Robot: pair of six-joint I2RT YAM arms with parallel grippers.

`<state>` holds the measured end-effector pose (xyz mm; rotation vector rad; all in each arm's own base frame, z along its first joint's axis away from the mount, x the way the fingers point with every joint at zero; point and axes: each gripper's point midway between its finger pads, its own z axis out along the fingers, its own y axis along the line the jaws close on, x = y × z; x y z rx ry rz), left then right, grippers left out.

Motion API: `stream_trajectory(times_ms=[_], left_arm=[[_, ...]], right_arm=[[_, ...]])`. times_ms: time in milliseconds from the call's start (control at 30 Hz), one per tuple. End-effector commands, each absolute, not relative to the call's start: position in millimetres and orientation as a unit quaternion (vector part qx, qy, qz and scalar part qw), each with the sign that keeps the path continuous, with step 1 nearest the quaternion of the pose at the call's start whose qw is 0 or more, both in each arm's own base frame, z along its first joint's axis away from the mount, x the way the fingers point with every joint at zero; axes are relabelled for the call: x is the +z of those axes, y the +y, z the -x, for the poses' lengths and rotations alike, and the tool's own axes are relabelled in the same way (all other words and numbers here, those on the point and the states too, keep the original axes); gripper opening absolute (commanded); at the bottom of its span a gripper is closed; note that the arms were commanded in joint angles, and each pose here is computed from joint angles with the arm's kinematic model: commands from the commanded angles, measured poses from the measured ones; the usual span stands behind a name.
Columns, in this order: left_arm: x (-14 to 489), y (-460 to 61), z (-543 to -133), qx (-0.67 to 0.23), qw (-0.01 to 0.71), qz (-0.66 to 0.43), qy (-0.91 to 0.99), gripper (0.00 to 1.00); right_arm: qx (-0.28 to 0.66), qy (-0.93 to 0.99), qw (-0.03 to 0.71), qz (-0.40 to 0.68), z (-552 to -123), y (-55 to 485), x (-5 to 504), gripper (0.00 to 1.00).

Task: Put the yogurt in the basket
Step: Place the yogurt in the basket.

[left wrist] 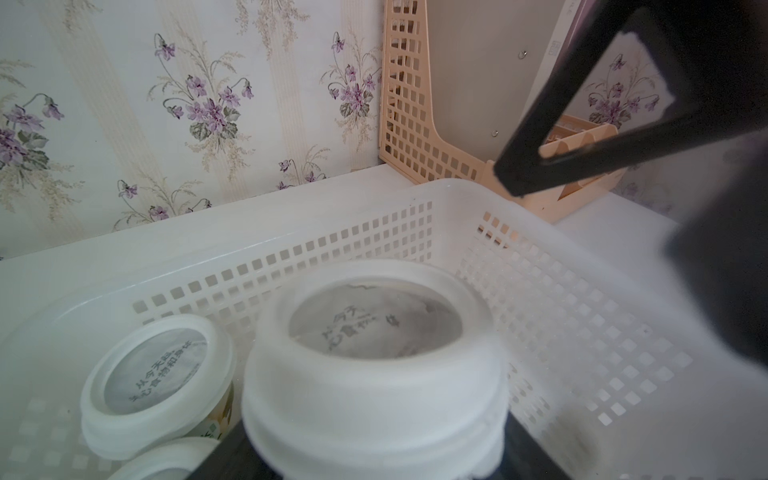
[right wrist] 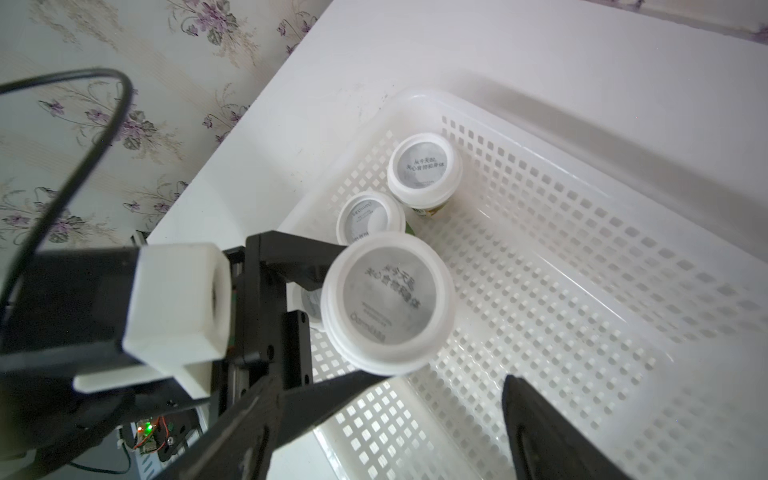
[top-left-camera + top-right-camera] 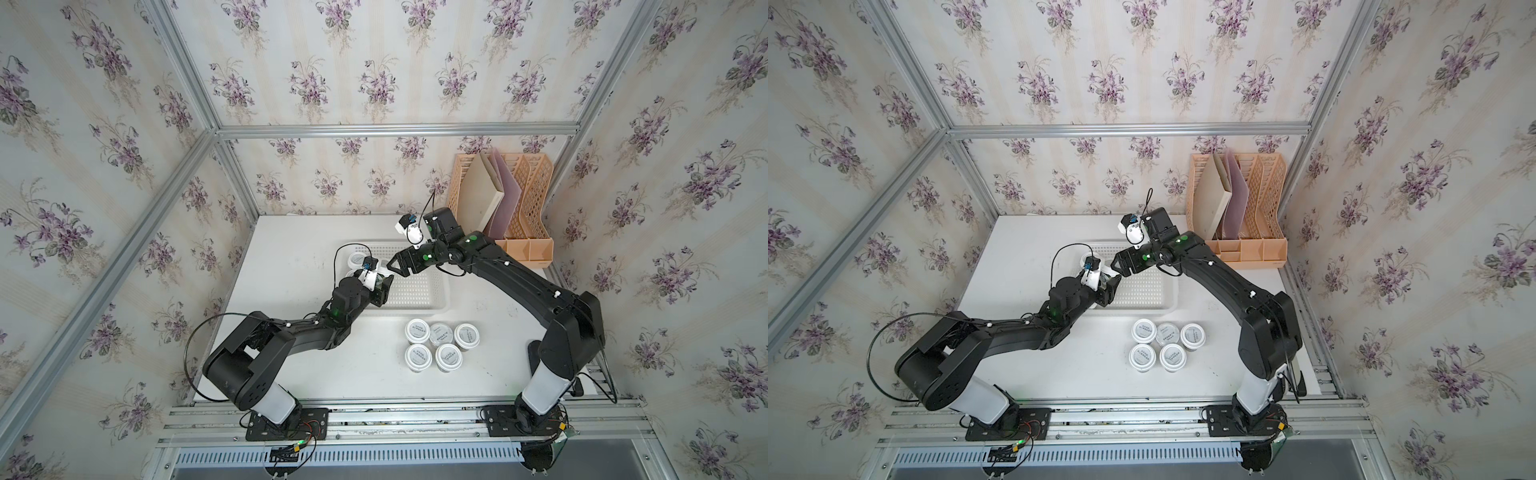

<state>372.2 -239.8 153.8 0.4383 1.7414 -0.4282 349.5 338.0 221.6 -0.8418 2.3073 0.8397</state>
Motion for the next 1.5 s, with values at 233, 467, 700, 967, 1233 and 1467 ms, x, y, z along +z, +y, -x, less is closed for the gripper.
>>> stream_trajectory(times_ms=[233,467,700,967,1233,1467], left_arm=[[173.0,-242.4,-369.8,-0.205,0.624,-0.186,0.731,0.67],[173.2,-243.2,-368.9,-0.207,0.622,-0.188,0.731,0.67],[172.2,-243.7,-369.8,-0.207,0.622,-0.188,0.731,0.67],[172.0,-243.5,-370.5,-0.205,0.623,-0.188,0.731,0.67],[172.3,-243.2,-370.4,-0.203,0.623,-0.189,0.731,0.67],[172.2,-243.4,-371.0,-0.203,0.623,-0.189,0.731,0.67]], right_arm=[[0.330,0.847,0.237,0.343,-349.5,352.0,215.6,0.88],[0.331,0.847,0.235,0.343,-354.3,355.9,209.8,0.89],[0.337,0.844,0.227,0.350,-355.8,365.3,204.5,0.89],[0.337,0.844,0.214,0.356,-351.4,371.6,193.4,0.86],[0.347,0.842,0.210,0.356,-351.3,375.6,191.3,0.79],[0.358,0.838,0.201,0.359,-347.0,378.2,189.6,0.74]])
